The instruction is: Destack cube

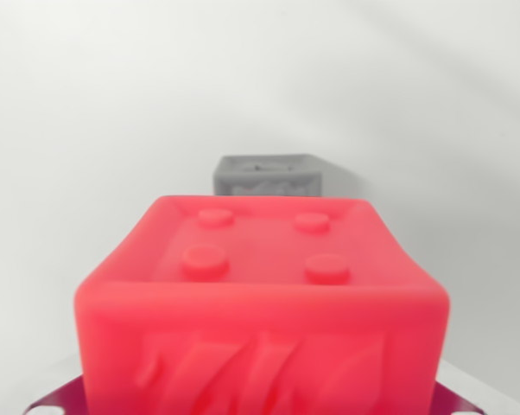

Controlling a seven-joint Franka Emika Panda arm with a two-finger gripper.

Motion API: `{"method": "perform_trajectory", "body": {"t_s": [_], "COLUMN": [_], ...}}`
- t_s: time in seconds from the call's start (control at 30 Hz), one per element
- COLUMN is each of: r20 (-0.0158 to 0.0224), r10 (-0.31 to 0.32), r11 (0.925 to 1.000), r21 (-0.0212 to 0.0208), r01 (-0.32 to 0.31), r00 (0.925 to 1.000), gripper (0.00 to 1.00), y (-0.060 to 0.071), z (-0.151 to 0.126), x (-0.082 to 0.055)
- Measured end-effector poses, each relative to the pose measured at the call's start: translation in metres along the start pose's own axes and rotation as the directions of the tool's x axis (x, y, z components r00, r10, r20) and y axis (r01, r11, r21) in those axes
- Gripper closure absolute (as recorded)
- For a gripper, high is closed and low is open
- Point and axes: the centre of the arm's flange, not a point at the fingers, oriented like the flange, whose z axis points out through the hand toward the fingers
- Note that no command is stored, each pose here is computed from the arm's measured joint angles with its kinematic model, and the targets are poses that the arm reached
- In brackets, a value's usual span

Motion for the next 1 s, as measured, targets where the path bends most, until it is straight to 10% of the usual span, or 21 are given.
{"method": "perform_trajectory", "body": {"t_s": [1.0], "r20": [0.0031], "r10": [0.189], "r11": [0.9820], "r21": [-0.0022], "r01": [-0.189], "r00": [0.9820], "gripper": [1.00], "y": [-0.056], "z": [0.006], "x": [0.002]}}
